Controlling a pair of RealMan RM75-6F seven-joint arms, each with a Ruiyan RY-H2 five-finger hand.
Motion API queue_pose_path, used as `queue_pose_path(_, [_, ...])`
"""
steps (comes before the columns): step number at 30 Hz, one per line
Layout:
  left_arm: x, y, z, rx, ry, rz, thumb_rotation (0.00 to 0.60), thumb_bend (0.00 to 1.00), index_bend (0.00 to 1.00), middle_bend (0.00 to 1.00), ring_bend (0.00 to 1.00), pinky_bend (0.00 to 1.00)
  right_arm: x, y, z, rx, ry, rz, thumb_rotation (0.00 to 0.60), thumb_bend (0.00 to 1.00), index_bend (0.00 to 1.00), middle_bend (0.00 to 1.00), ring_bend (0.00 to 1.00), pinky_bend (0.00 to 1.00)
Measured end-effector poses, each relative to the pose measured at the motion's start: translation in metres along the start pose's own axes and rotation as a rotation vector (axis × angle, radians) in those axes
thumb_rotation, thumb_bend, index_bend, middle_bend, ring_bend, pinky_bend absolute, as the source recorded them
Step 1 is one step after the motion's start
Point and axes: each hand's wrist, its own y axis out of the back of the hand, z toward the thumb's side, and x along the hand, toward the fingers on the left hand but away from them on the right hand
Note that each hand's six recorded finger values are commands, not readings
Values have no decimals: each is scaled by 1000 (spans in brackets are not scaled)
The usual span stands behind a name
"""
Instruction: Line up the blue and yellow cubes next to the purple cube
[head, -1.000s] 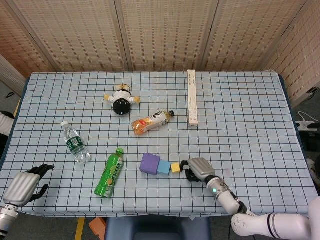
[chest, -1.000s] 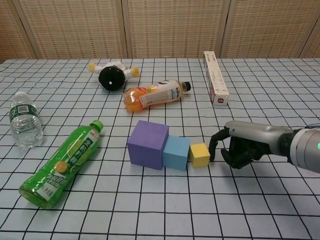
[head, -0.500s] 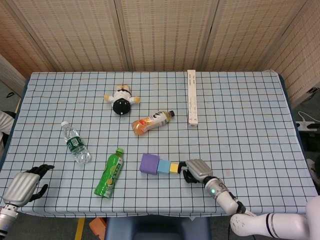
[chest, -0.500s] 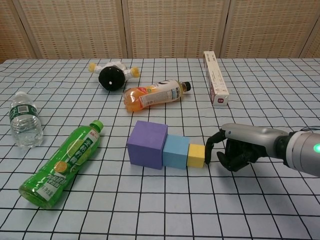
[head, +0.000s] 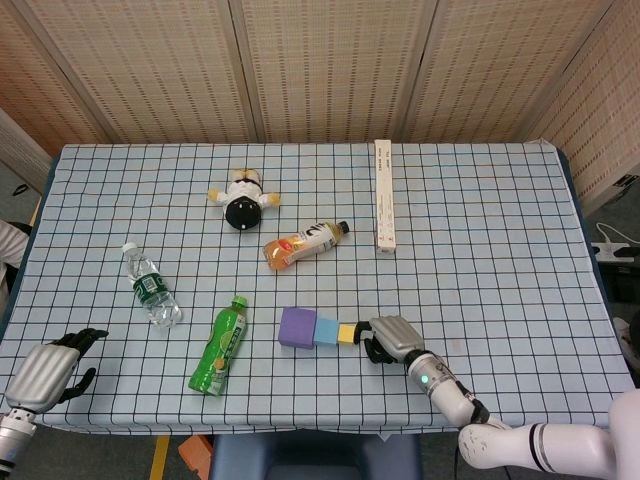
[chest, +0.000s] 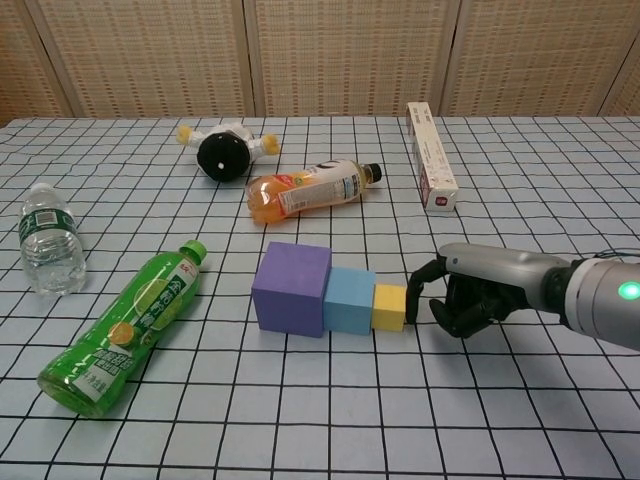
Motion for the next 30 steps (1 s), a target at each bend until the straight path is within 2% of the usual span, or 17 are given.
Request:
queue_pose_path(8, [0,0,0,0,1,0,600,443,228,237,308,535,0,-1,-1,6,4,11,600,672,436,997,911,1000])
queue_pose_path(14, [0,1,0,-2,1,2,600,443,228,236,308,535,9,2,-9,87,8,6,600,528,396,997,911,1000])
queue_pose_path(20, [-1,1,0,-1,2,5,600,443,228,237,308,536,32,16,-21,153,-14,-2,600,414,364,997,889,1000])
queue_pose_path(23, [-1,2,-1,2,4,10,600,442,228,237,308,536,45,32,-31,194,-27,-57,600,353,397,989,811,1000])
queue_pose_path(26, [-1,3,-1,3,7,15,600,443,228,237,308,536,56,46,-38,233,-33,-159,600,271,432,897,679,997])
queue_pose_path(30, [-1,3,-2,4,10,18,600,444,228,237,308,536,80,70,-65,313,-86,-376,600,176,435,720,526,889])
